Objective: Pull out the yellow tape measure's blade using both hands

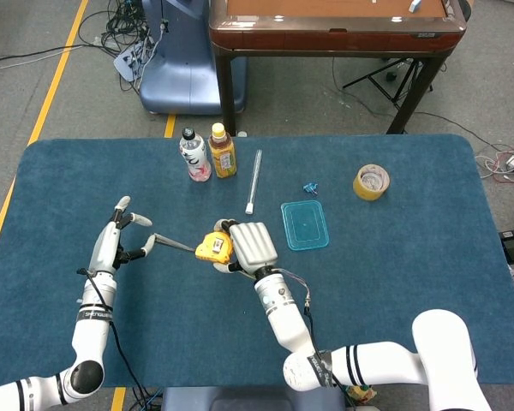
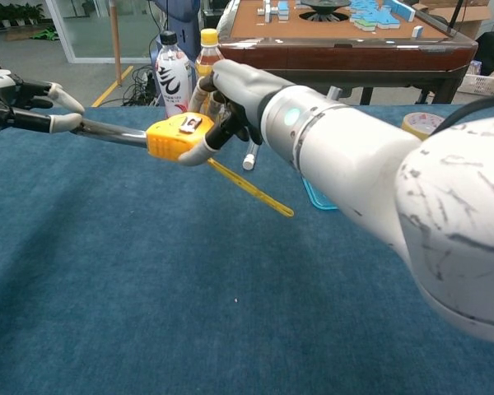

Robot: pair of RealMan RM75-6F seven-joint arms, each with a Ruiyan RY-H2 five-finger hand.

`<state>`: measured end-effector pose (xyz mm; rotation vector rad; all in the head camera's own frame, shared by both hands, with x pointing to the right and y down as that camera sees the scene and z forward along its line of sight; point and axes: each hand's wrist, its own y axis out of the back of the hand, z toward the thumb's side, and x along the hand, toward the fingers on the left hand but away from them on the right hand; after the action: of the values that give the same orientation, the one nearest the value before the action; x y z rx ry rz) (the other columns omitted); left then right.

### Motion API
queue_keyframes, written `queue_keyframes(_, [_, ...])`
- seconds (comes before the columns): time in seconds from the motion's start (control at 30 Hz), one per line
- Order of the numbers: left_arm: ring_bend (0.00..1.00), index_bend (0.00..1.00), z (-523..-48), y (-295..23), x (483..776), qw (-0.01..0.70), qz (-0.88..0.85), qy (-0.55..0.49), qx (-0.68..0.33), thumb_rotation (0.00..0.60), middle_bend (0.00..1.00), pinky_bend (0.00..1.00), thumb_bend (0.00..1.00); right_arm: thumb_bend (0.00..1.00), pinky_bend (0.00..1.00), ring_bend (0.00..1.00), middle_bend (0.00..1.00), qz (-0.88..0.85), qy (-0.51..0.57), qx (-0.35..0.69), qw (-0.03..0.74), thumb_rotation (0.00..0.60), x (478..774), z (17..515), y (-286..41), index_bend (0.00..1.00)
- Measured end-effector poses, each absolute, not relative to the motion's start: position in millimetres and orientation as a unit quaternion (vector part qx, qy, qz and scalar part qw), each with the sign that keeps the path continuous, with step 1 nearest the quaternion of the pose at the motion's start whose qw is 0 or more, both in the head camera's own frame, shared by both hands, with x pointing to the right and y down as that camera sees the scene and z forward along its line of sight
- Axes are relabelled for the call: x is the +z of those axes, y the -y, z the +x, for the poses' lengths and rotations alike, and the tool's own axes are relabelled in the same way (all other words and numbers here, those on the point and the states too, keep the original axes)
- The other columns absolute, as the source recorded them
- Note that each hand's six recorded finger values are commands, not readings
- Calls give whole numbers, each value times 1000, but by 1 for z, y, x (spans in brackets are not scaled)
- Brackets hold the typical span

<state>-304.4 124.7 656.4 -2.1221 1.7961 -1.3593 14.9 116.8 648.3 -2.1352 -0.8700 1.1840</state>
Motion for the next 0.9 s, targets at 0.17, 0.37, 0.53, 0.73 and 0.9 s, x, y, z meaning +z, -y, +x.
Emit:
queue_keyframes(0.17, [0,527,-303,-125,657,21,-688,-579,-436,600,0,0,407,689,741,790,803,-792,325,440,270,600,648,16,-115,831])
queue_keyframes(0.37, [0,563,-302,-126,657,16,-693,-575,-435,600,0,0,460,689,741,790,804,-790,328,441,271,600,648,18,-111,831])
queue_keyframes(0.53, [0,567,-302,-127,656,10,-695,-575,-431,600,0,0,467,689,741,790,804,-789,328,442,271,600,647,21,-109,831])
queue_keyframes(0.73, [0,561,-304,-127,654,9,-696,-582,-420,600,0,0,467,689,741,792,805,-790,325,445,269,600,649,26,-110,833])
queue_keyframes(0.9, [0,557,-307,-129,654,12,-694,-589,-414,600,0,0,467,690,741,793,806,-792,320,446,266,600,649,35,-109,838])
